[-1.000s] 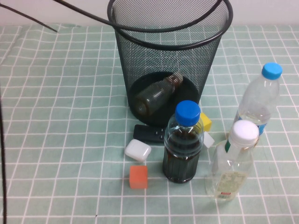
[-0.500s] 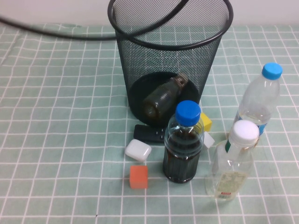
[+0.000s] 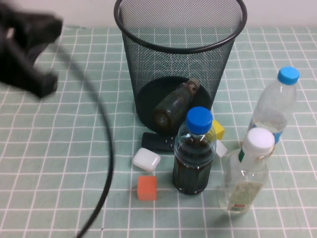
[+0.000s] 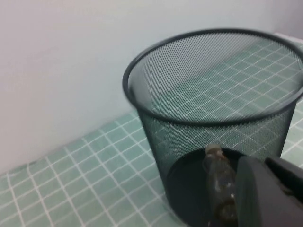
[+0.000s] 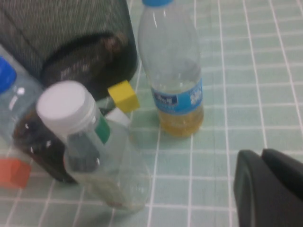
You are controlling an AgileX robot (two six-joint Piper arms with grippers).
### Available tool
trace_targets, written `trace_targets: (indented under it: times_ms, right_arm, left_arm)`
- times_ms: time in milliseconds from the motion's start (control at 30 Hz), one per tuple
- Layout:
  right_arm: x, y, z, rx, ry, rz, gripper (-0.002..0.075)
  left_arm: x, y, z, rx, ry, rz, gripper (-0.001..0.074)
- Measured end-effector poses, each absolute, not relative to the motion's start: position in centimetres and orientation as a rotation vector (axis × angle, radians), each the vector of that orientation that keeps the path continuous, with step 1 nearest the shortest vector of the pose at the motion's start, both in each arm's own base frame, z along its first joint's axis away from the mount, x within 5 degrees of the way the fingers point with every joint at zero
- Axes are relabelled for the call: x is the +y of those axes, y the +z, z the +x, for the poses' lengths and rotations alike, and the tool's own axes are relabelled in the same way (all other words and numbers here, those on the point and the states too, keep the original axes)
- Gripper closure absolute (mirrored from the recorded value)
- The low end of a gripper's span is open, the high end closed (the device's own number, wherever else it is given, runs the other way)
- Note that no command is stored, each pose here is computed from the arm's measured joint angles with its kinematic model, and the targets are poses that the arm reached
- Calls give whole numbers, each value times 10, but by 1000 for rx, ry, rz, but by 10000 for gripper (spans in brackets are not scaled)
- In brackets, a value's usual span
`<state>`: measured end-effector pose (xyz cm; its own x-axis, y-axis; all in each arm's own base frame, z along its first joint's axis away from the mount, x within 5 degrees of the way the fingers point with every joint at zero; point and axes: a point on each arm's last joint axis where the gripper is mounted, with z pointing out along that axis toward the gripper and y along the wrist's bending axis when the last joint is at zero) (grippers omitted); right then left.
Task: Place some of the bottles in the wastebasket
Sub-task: Pick up a bottle from the table with right arm
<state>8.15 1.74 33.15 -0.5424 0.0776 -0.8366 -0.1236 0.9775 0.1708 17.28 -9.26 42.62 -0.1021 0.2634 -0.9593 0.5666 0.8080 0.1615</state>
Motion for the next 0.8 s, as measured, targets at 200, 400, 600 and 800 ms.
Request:
trace_targets:
  times_ms: [200, 400, 600, 800]
  right_arm:
    - [26, 342, 107, 2177, 328, -150, 731]
    - [46, 344, 144, 2240, 442, -283, 726]
    - [84, 346, 166, 2141, 488, -515, 726]
    - [103, 352, 166, 2012, 474, -590, 594]
  left_arm:
    - [-67, 365, 125, 1661, -289, 569, 738]
    - [-45, 306, 81, 1596, -404, 393, 738]
    - [-31, 261, 57, 1521, -472, 273, 738]
    - [-31, 216, 55, 1613, -468, 301, 738]
